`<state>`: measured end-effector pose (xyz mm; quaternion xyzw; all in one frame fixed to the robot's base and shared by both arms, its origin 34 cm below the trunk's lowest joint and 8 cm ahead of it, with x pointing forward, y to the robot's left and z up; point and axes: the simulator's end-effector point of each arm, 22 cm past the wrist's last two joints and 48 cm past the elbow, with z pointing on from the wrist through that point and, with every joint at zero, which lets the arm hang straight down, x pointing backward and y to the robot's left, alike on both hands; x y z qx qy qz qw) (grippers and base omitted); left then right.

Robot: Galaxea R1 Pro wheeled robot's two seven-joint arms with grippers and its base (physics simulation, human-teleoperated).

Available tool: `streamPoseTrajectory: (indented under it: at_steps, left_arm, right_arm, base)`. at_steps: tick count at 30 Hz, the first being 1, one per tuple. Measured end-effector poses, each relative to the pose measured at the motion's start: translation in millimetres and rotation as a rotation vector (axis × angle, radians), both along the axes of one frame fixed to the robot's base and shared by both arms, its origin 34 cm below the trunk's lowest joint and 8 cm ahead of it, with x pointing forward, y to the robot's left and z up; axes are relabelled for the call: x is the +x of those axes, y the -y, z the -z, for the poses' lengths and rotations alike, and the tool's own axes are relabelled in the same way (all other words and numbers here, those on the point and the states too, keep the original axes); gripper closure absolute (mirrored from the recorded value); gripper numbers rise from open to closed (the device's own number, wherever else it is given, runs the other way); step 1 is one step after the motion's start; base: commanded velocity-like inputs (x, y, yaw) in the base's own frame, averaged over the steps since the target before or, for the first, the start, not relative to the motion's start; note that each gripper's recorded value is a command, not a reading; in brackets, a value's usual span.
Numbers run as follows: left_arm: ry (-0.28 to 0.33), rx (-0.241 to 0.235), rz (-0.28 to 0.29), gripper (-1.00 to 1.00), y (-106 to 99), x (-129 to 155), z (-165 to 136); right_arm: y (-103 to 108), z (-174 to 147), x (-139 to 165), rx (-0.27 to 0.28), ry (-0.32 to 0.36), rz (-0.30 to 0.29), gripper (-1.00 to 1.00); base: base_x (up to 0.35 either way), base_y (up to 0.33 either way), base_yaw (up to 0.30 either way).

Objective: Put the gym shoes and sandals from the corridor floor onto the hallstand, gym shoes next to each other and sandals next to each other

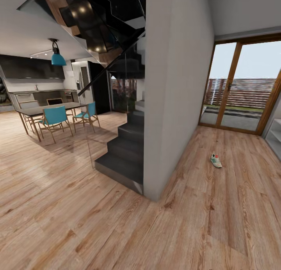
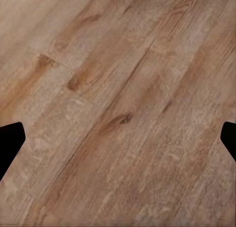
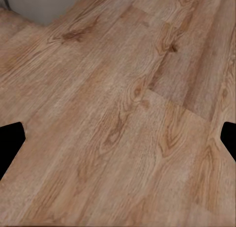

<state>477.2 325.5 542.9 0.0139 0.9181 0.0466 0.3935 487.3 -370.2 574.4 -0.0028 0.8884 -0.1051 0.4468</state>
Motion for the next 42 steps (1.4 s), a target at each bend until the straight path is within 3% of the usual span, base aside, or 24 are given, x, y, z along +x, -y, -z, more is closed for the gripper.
streamPoseTrajectory:
  at_steps: [1,4,18,31,42]
  left_arm:
    - [-0.003,-0.002,-0.001,-1.00,1.2,-1.3,1.0]
    - [-0.004,-0.004,-0.001,-1.00,2.1,-1.6,1.4]
    - [-0.007,-0.006,0.000,-1.00,3.7,-2.6,2.3]
    - [-0.024,-0.005,0.001,-1.00,4.1,-9.7,7.3]
    - [-0.026,-0.006,0.001,-1.00,4.1,-10.4,7.8]
  right_arm:
    - [-9.3,1.7,0.5,0.021,-0.002,-0.016,-1.00]
    - [-10.6,1.6,0.9,0.030,-0.001,-0.014,-1.00]
    - [-4.6,-1.1,2.7,0.065,0.017,0.045,-1.00]
    - [-5.0,0.5,0.8,0.072,0.014,0.054,-1.00]
    - [-4.5,1.5,-0.5,0.072,0.011,0.057,-1.00]
  base:
    - [0.000,-0.087,0.000]
    - [0.000,-0.166,0.000]
    - [0.000,-0.260,0.000]
    - [0.039,-0.272,0.000]
    - [0.082,-0.272,-0.213]
